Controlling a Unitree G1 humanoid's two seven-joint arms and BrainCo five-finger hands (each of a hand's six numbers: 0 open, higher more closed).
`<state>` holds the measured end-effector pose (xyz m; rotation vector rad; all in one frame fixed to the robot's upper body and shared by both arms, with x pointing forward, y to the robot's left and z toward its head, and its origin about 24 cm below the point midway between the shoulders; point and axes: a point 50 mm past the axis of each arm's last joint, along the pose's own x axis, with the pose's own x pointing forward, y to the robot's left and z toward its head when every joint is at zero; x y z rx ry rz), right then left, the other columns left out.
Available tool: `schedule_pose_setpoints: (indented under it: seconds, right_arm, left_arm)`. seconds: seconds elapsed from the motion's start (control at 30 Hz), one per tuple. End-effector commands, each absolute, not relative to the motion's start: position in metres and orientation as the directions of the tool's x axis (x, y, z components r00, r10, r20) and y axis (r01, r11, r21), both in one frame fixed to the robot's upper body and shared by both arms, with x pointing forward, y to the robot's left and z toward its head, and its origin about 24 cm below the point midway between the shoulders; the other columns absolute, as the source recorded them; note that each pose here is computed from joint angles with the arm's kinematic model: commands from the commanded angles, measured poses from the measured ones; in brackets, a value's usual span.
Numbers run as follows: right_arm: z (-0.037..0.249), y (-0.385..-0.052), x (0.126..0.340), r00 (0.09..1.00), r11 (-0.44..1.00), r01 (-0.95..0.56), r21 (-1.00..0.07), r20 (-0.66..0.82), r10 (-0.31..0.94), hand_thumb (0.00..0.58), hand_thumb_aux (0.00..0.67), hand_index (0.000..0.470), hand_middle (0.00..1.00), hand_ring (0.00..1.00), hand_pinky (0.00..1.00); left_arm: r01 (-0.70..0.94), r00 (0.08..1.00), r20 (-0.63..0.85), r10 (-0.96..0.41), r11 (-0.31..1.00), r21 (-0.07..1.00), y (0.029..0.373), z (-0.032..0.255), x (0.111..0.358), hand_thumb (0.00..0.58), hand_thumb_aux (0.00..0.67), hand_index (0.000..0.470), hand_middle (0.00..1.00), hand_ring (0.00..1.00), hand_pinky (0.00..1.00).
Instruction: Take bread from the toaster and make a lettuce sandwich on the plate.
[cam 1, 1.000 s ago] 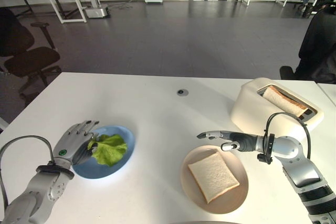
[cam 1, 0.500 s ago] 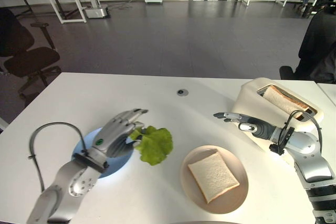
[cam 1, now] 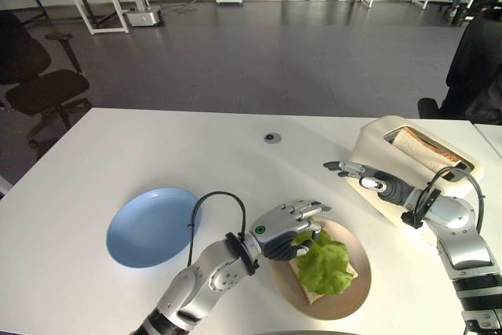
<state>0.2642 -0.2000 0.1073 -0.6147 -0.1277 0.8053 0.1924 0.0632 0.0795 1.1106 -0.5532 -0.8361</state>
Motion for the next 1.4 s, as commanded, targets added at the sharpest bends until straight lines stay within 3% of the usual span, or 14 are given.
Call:
schedule_pose_setpoints:
  seconds: [0.03,0.13,0.27,0.37,0.47,0.6,0.63,0.67,0.7,0.73,0.77,1.03,1.27,1.4]
  right_arm:
    - [0.106,-0.197,0.264,0.698,0.51,-0.625,-0.591,-0.129,0.705,0.0,0.0,0.0,0.0,0.0,0.0]
    - [0.118,-0.195,0.262,0.714,0.501,-0.545,-0.673,-0.059,0.698,0.0,0.0,0.0,0.0,0.0,0.0]
    - [0.182,-0.215,0.249,0.773,0.494,-0.057,-0.867,0.275,0.571,0.0,0.0,0.0,0.0,0.0,0.0]
    - [0.206,-0.25,0.242,0.84,0.344,0.178,-0.922,0.325,0.436,0.0,0.0,0.0,0.0,0.0,0.0]
    - [0.195,-0.287,0.247,0.929,0.202,0.182,-0.962,0.235,0.285,0.0,0.0,0.0,0.0,0.0,0.0]
    - [0.169,-0.315,0.252,0.981,0.17,0.09,-0.981,0.116,0.154,0.0,0.0,0.0,0.0,0.0,0.0]
    - [0.164,-0.318,0.254,0.987,0.177,0.065,-0.982,0.089,0.136,0.168,0.105,0.074,0.0,0.0,0.0]
    - [0.16,-0.32,0.254,0.99,0.189,0.044,-0.981,0.069,0.125,0.462,0.368,0.258,0.0,0.0,0.0]
    - [0.157,-0.321,0.254,0.991,0.201,0.028,-0.979,0.053,0.119,0.549,0.515,0.361,0.0,0.0,0.0]
    - [0.155,-0.321,0.255,0.992,0.208,0.02,-0.978,0.045,0.116,0.573,0.596,0.418,0.0,0.0,0.0]
    - [0.155,-0.321,0.255,0.992,0.21,0.014,-0.978,0.039,0.116,0.58,0.67,0.47,0.0,0.0,0.0]
    - [0.161,-0.304,0.258,0.973,0.329,0.026,-0.944,0.099,0.208,0.58,0.67,0.47,0.0,0.0,0.0]
    - [0.212,-0.332,0.259,0.947,0.575,0.2,-0.793,0.307,0.094,0.58,0.67,0.47,0.0,0.0,0.0]
    - [0.244,-0.32,0.254,0.917,0.733,0.006,-0.68,0.296,0.267,0.58,0.67,0.47,0.0,0.0,0.0]
  left_arm:
    - [0.318,0.595,-0.046,-0.802,0.182,0.931,0.068,0.074,0.189,0.0,0.0,0.0,0.0,0.0,0.0]
    - [0.289,0.632,-0.04,-0.774,0.187,0.939,0.08,0.077,0.191,0.0,0.0,0.0,0.0,0.0,0.0]
    - [0.285,0.681,0.002,-0.732,0.267,0.92,0.101,0.086,0.188,0.0,0.0,0.0,0.0,0.0,0.0]
    - [0.353,0.706,0.08,-0.704,0.447,0.822,0.106,0.085,0.182,0.0,0.0,0.0,0.0,0.0,0.0]
    - [0.387,0.737,0.223,-0.638,0.669,0.634,0.114,0.091,0.18,0.0,0.0,0.0,0.0,0.0,0.0]
    - [0.388,0.75,0.305,-0.586,0.764,0.516,0.125,0.097,0.184,0.0,0.0,0.0,0.0,0.0,0.0]
    - [0.388,0.751,0.31,-0.583,0.769,0.508,0.127,0.097,0.184,0.0,0.0,0.0,0.0,0.0,0.0]
    - [0.391,0.75,0.31,-0.584,0.77,0.505,0.128,0.097,0.184,0.0,0.0,0.0,0.0,0.0,0.0]
    - [0.393,0.75,0.308,-0.586,0.768,0.505,0.129,0.096,0.183,0.0,0.0,0.0,0.0,0.0,0.0]
    - [0.393,0.75,0.305,-0.587,0.767,0.507,0.129,0.095,0.183,0.0,0.0,0.0,0.0,0.0,0.0]
    - [0.391,0.751,0.304,-0.586,0.766,0.51,0.13,0.095,0.183,0.0,0.0,0.0,0.0,0.0,0.0]
    - [0.383,0.756,0.29,-0.587,0.755,0.532,0.131,0.091,0.184,0.0,0.0,0.0,0.0,0.0,0.0]
    - [0.35,0.765,0.27,-0.584,0.73,0.587,0.137,0.089,0.187,0.0,0.0,0.0,0.0,0.0,0.0]
    - [0.228,0.732,0.336,-0.593,0.677,0.7,0.148,0.106,0.185,0.0,0.0,0.0,0.0,0.0,0.0]
